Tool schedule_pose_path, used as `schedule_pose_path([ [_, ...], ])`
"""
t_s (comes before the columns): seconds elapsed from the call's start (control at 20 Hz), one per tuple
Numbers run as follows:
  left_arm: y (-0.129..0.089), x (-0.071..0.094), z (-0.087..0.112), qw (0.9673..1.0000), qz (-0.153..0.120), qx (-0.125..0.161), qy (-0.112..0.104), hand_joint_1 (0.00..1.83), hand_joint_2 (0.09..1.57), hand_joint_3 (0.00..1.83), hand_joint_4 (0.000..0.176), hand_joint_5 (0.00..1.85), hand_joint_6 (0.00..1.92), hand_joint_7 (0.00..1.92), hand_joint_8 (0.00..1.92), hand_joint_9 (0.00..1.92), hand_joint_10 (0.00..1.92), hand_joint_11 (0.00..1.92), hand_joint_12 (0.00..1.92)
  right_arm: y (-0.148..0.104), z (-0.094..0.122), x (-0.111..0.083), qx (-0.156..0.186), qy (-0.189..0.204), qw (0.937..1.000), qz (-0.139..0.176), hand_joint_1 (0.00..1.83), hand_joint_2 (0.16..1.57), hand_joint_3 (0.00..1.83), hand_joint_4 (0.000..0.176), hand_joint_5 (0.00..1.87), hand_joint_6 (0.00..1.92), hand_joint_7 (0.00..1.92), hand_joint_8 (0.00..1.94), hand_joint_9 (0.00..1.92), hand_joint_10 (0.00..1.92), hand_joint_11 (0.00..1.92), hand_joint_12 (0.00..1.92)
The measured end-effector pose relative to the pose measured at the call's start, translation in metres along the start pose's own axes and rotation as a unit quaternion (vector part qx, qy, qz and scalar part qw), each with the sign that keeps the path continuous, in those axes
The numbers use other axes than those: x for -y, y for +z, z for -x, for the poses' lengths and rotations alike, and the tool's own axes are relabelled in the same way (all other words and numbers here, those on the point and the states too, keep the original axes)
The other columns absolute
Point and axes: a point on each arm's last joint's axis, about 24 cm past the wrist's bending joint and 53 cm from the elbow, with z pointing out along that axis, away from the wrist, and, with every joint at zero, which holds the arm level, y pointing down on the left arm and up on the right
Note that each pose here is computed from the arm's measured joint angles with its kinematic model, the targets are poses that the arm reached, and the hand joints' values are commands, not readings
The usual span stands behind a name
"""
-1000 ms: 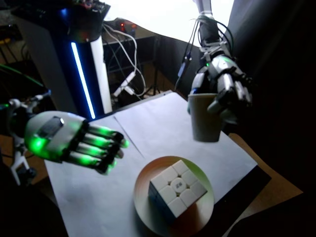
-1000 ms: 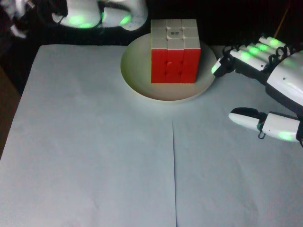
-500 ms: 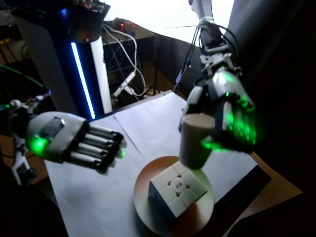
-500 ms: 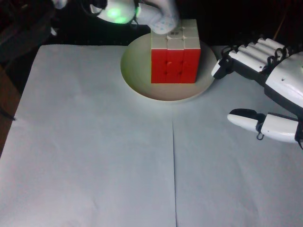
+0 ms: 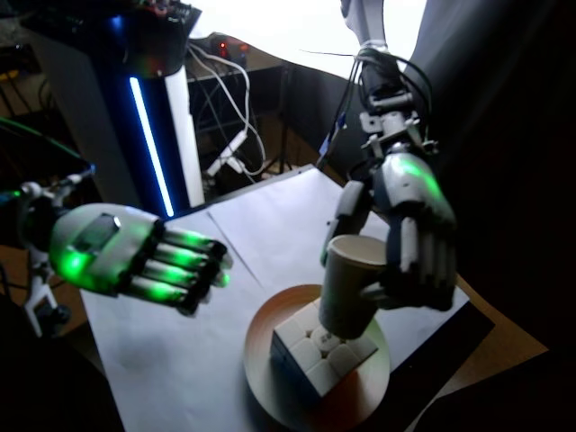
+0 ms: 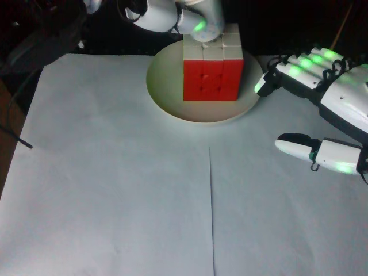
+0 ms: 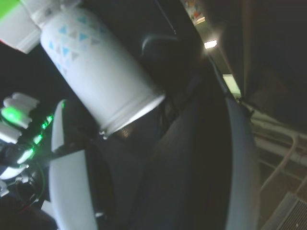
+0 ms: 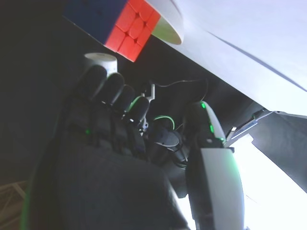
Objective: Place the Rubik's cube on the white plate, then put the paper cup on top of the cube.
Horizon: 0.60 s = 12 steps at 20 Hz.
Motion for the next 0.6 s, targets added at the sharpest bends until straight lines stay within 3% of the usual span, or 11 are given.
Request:
schedule_pose_path([
  [0.1, 0.0, -0.002, 0.002, 1.0, 0.002, 0.002, 0.0, 1.13, 1.22, 0.0, 0.0, 0.2, 1.54, 0.26, 1.37, 0.25, 1.61, 0.27, 1.92, 0.0, 0.0, 0.0, 0.0, 0.0, 1.0, 0.0, 0.8, 1.26, 0.0, 0.0, 0.0, 1.21, 0.03, 1.14, 0.06, 1.32, 0.0, 1.49],
  [0.15, 0.001, -0.002, 0.001, 1.0, 0.002, 0.001, -0.001, 1.27, 1.24, 0.0, 0.0, 0.23, 1.5, 0.62, 1.49, 0.59, 1.87, 0.77, 1.92, 0.0, 0.0, 0.0, 0.0, 0.0, 1.0, 0.0, 0.8, 1.25, 0.0, 0.0, 0.0, 1.2, 0.04, 1.14, 0.06, 1.36, 0.0, 1.61],
  [0.25, 0.001, -0.002, 0.0, 1.0, 0.003, 0.0, 0.0, 1.2, 1.15, 0.0, 0.0, 0.26, 1.4, 0.23, 1.57, 0.25, 1.8, 0.38, 1.92, 0.0, 0.0, 0.0, 0.0, 0.0, 1.0, 0.0, 0.79, 1.25, 0.0, 0.0, 0.0, 1.16, 0.01, 1.2, 0.05, 1.42, 0.0, 1.64],
  [0.3, 0.002, -0.002, 0.0, 1.0, 0.003, 0.0, -0.001, 1.17, 1.15, 0.0, 0.0, 0.25, 1.41, 0.23, 1.31, 0.19, 1.54, 0.18, 1.92, 0.0, 0.0, 0.0, -0.001, 0.0, 1.0, 0.0, 0.77, 1.26, 0.0, 0.0, 0.0, 1.18, 0.02, 1.22, 0.06, 1.37, 0.0, 1.55],
  [0.4, 0.006, -0.004, -0.005, 1.0, 0.008, -0.004, -0.002, 1.14, 1.17, 0.0, 0.0, 0.25, 1.32, 0.3, 1.08, 0.22, 1.38, 0.13, 1.92, -0.002, -0.002, 0.003, -0.002, 0.0, 1.0, -0.003, 0.79, 1.25, 0.0, 0.0, 0.0, 1.19, 0.01, 1.2, 0.04, 1.37, 0.0, 1.58],
  [0.55, 0.012, -0.005, -0.011, 0.9999, 0.01, -0.01, 0.005, 1.15, 1.2, 0.0, 0.0, 0.24, 1.26, 0.34, 0.99, 0.26, 1.32, 0.13, 1.9, -0.002, -0.002, 0.002, -0.003, -0.001, 1.0, -0.003, 0.79, 1.25, 0.0, 0.0, 0.0, 1.14, 0.02, 1.17, 0.05, 1.37, 0.0, 1.63],
  [0.6, 0.015, -0.004, -0.016, 0.9998, 0.012, -0.014, -0.002, 1.13, 1.19, 0.0, 0.007, 0.25, 1.22, 0.37, 0.89, 0.27, 1.24, 0.12, 1.87, -0.002, -0.002, 0.004, -0.003, 0.001, 1.0, -0.005, 0.79, 1.26, 0.0, 0.0, 0.0, 1.16, 0.02, 1.14, 0.06, 1.36, 0.0, 1.62],
])
